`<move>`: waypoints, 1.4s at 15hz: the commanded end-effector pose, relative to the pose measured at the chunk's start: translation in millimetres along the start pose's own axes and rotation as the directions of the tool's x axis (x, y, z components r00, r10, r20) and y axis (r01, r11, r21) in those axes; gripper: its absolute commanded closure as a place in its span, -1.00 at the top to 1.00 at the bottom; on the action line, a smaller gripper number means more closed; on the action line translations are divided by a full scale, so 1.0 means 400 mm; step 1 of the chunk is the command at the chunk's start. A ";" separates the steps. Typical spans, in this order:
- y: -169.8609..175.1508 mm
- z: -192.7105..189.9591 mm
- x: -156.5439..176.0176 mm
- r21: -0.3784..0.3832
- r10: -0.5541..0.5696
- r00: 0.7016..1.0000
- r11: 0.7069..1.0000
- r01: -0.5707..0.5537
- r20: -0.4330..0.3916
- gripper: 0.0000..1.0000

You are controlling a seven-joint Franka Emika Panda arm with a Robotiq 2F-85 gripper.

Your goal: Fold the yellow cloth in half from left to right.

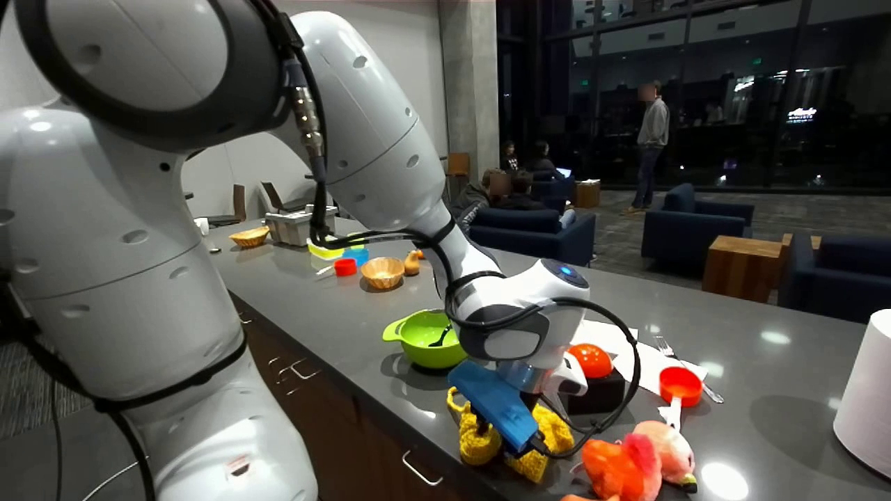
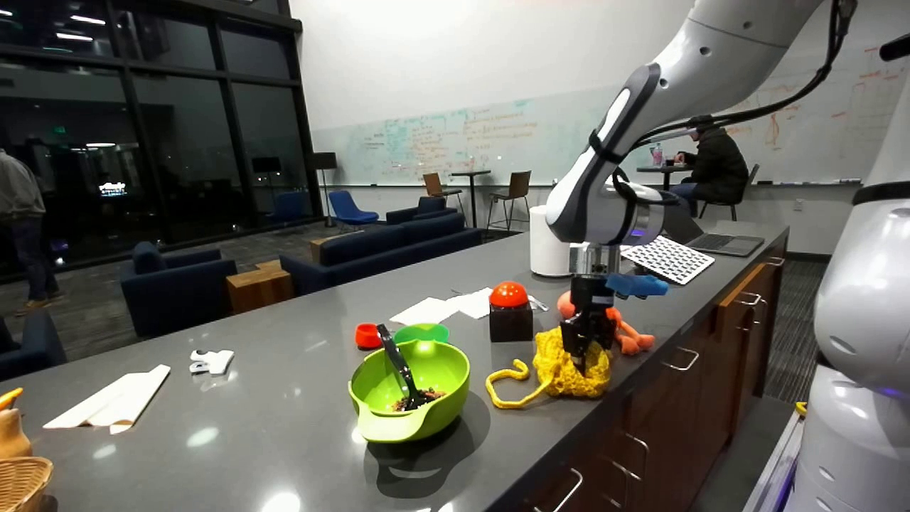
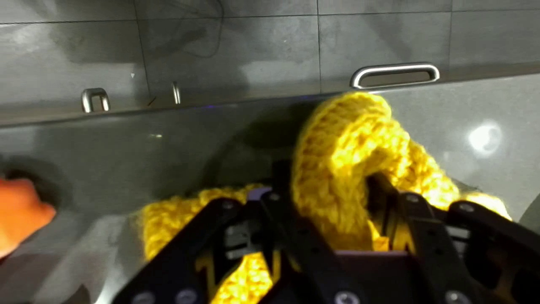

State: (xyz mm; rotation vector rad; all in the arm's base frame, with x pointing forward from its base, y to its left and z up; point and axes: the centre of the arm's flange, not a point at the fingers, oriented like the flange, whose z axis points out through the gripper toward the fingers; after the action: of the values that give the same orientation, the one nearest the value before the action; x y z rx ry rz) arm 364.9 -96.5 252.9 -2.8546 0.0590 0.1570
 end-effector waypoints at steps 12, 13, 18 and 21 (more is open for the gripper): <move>-0.262 -0.245 0.084 -0.381 -0.070 0.997 0.922 0.069 0.013 1.00; -0.285 -0.264 0.083 -0.387 -0.059 0.998 0.921 0.053 -0.004 1.00; -0.408 -0.350 0.091 -0.408 -0.039 0.996 0.913 0.005 -0.076 1.00; -0.483 -0.400 0.099 -0.404 -0.078 0.991 0.914 0.028 -0.109 1.00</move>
State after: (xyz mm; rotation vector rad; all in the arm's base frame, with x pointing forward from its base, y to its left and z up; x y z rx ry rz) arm 428.6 23.8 424.6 -3.2635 -0.0212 0.0266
